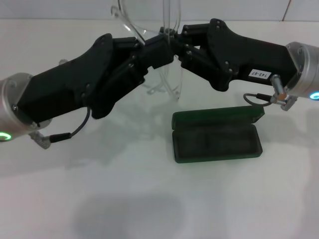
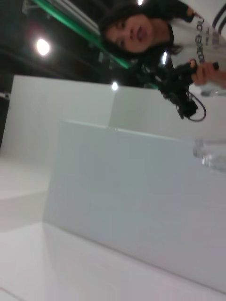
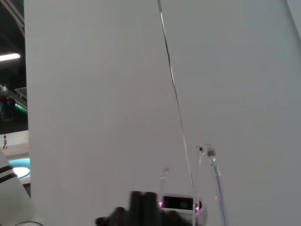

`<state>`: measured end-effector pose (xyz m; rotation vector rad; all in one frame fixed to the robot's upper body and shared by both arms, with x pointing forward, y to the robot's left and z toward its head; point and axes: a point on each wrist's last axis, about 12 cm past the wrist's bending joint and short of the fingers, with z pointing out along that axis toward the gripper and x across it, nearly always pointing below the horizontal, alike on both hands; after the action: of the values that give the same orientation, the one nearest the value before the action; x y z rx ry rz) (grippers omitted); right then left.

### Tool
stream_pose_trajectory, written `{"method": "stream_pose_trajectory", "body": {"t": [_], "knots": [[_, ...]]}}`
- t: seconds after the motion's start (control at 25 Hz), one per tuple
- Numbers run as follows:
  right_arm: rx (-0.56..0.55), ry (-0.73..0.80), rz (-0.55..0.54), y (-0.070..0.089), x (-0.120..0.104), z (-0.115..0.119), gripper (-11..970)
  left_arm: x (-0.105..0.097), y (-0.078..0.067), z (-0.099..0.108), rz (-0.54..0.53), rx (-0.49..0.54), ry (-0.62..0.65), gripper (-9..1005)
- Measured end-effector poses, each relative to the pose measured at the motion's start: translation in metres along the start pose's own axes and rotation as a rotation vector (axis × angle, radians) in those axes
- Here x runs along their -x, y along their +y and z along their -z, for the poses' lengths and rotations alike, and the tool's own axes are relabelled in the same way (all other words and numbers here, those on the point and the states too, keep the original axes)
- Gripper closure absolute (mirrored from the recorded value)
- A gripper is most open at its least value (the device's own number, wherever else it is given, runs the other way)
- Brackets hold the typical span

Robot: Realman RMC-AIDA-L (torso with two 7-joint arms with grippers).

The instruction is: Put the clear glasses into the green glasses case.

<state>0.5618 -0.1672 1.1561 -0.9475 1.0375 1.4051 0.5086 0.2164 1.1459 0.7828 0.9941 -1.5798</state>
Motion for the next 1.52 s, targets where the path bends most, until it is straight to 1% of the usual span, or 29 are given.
{"method": "stream_pose_trajectory", "body": {"t": [0.2, 0.48, 0.92, 1.52], "knots": [[0.003, 0.016, -0.003, -0.001, -0.001, -0.003, 885, -0.002, 0.005, 0.000, 0.010, 0.043, 0.011, 946], [-0.004, 0.022, -0.004, -0.002, -0.002, -0.003, 885, -0.004, 0.007, 0.002, 0.016, 0.068, 0.012, 945], [-0.035, 0.018, 0.001, -0.002, -0.004, 0.002, 885, -0.004, 0.004, 0.005, 0.010, 0.079, 0.006, 946], [-0.048, 0.022, -0.001, -0.002, -0.006, 0.004, 886, -0.002, 0.003, 0.011, -0.011, 0.100, -0.017, 946]]}}
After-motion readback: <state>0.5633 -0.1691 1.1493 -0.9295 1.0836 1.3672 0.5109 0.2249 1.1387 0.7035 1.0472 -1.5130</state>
